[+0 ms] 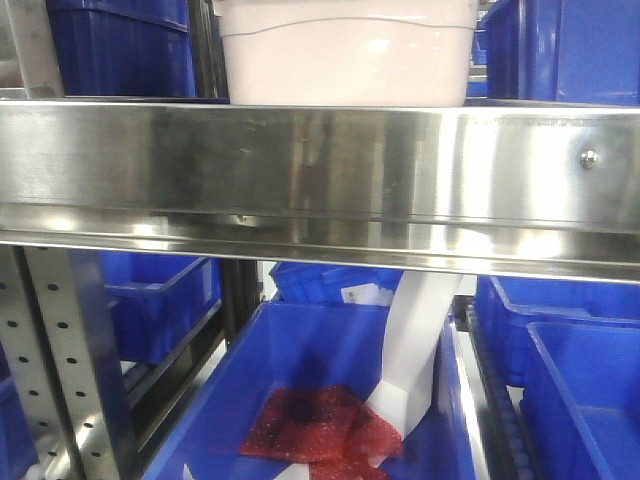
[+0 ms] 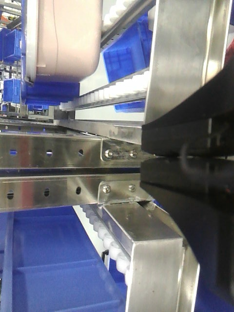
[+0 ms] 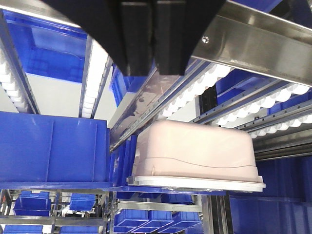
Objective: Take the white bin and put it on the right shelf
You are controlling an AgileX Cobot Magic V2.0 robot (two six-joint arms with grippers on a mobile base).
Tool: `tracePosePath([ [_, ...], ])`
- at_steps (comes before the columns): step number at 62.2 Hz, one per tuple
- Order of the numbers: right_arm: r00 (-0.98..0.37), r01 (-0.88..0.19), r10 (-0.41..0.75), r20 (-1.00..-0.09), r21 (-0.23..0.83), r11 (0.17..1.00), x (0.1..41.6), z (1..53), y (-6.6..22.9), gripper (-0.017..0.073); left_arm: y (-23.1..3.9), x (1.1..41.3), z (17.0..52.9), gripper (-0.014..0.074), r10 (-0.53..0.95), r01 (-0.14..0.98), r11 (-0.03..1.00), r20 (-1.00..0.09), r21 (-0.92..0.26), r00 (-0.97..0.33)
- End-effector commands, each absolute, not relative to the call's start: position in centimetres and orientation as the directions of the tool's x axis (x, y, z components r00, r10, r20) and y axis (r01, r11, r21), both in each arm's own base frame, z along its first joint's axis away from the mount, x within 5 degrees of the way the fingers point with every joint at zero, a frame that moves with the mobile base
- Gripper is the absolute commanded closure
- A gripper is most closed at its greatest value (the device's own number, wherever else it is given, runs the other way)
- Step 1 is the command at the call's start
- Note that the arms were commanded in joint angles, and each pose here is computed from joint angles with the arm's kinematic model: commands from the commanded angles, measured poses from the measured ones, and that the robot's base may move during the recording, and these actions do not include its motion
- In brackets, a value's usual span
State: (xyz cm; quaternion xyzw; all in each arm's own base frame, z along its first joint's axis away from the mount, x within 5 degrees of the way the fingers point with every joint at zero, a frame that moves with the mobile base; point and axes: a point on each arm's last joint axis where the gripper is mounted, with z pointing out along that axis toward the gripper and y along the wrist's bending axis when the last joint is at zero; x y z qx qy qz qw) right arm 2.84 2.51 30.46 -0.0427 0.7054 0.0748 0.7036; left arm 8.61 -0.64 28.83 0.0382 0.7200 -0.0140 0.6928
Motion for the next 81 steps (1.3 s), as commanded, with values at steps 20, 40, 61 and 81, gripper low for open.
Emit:
tracePosePath([
  [20, 0.074, -0.137, 0.079, -0.994, 0.069, 0.988, 2.8, 31.8, 2.2, 0.0489, -0.4, 6.5, 21.5, 0.0711, 0.022, 0.058, 0.998, -0.996, 0.027, 0.088],
  [40, 0.07, -0.139, 0.079, -0.994, 0.069, 0.988, 2.8, 31.8, 2.2, 0.0489, -0.4, 5.6, 20.3, 0.0711, 0.003, 0.075, 0.997, -0.998, 0.007, 0.056],
  [61, 0.07, -0.139, 0.079, -0.994, 0.069, 0.988, 2.8, 31.8, 2.2, 0.0489, -0.4, 5.6, 20.3, 0.0711, 0.003, 0.075, 0.997, -0.998, 0.007, 0.056],
  [81, 0.07, -0.139, 0.079, -0.994, 0.069, 0.988, 2.8, 31.8, 2.2, 0.0489, -0.4, 5.6, 20.3, 0.0711, 0.003, 0.075, 0.997, -0.998, 0.007, 0.056],
])
